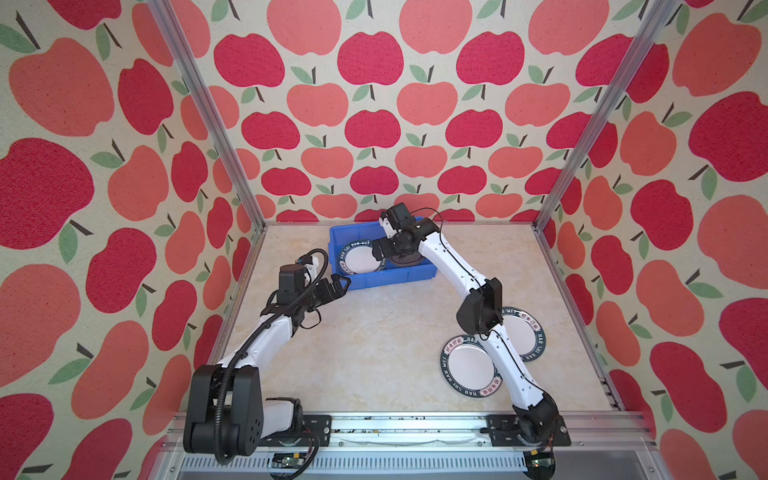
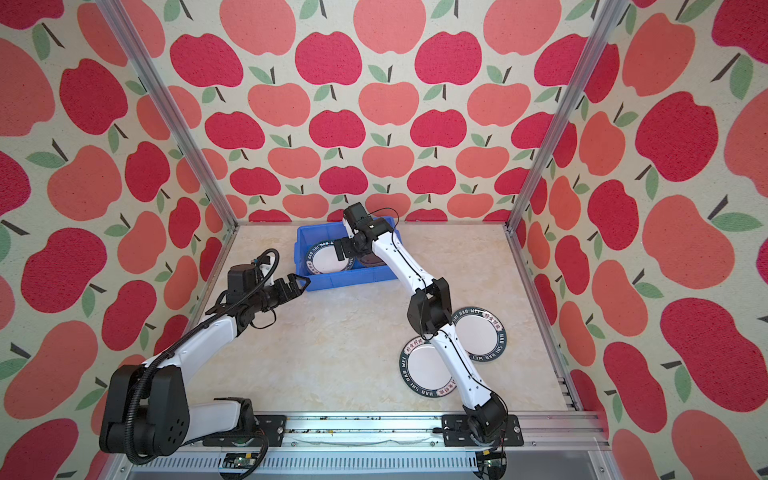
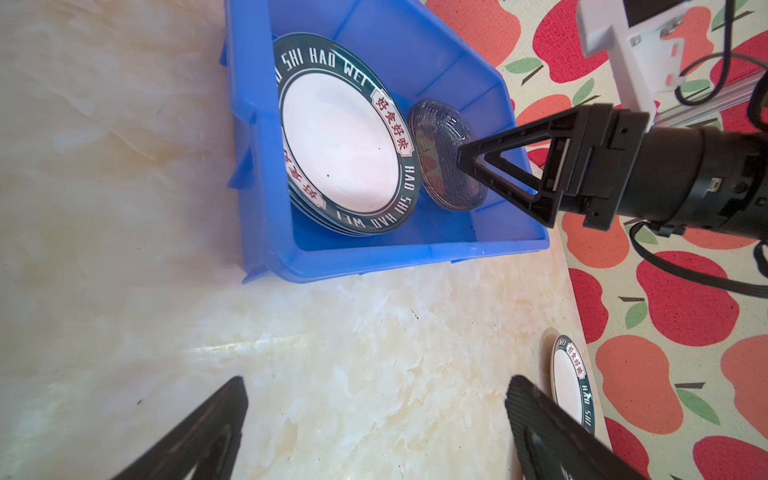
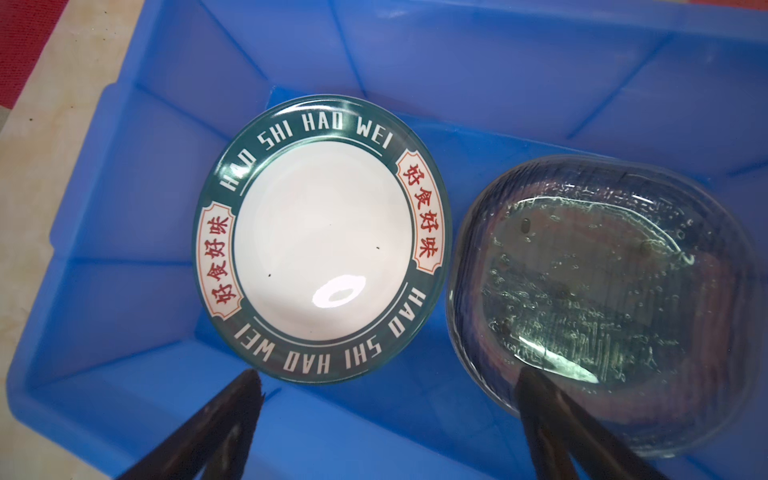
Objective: Place the plates into the plastic bin on the countertop
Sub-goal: 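Open both grippers to release the green-rimmed plate in the bin, then raise both grippers out of the bin and move them to the next green-rimmed plate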
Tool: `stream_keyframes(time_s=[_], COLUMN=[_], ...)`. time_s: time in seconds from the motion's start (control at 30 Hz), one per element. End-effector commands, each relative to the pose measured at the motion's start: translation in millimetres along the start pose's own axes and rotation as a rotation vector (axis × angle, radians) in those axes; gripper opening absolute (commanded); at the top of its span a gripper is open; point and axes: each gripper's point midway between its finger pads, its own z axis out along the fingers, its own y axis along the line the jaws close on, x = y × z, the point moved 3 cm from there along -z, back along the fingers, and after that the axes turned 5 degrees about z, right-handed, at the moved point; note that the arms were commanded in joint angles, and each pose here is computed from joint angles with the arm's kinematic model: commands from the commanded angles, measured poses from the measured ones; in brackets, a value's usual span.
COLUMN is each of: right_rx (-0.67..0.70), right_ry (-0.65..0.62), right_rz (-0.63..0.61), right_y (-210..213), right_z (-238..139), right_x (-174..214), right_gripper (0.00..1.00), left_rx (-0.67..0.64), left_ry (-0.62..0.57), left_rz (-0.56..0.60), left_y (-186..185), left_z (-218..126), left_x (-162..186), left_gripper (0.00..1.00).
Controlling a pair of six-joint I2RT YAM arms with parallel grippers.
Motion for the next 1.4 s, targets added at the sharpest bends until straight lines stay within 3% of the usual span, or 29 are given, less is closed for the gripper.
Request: stream_keyframes(time_s=[0.0, 0.23, 0.5, 0.73, 0.97, 1.27, 1.37], right_rx=[-0.134, -0.216, -0.224, -0.202, -0.162, -0.081, -0.064], right_ry=[-0.079, -0.166, -0.234, -0.193, -0.157, -0.184, -0.209], right_rz=[-0.001, 0.003, 0.114, 0.158, 0.194, 0.309, 0.350], right_y=[14.4, 7.7, -27.0, -47.5, -66.7, -101.4, -112.2], right_z=[-52.1, -117.6, -154.2, -162.3, -158.2, -171.8, -179.1], right_x=[-25.7, -20.0, 31.0, 80.9, 99.6, 119.3, 129.1], right_gripper=[0.98, 0.98, 0.99, 0.97, 0.96, 0.93, 0.92], left_rx=[0.025, 0.055, 0.091, 0.103, 0.147, 0.304, 0.344], left_ry=[0.001, 0.044, 0.111, 0.180, 0.197, 0.405, 0.476], left_rz=[0.088, 0.155, 0.251, 0.294, 0.321, 0.387, 0.407], left_y=[-22.8, -62.2, -101.6, -119.2, -144.3, -176.8, -185.4], left_z=[-1.5, 2.1, 13.7, 29.3, 46.7, 80.2, 95.1], left_x=[-5.3, 19.1, 50.7, 78.2, 79.8, 114.3, 127.9], left_gripper=[0.99, 0.99, 0.99, 0.99, 0.99, 1.00, 0.96])
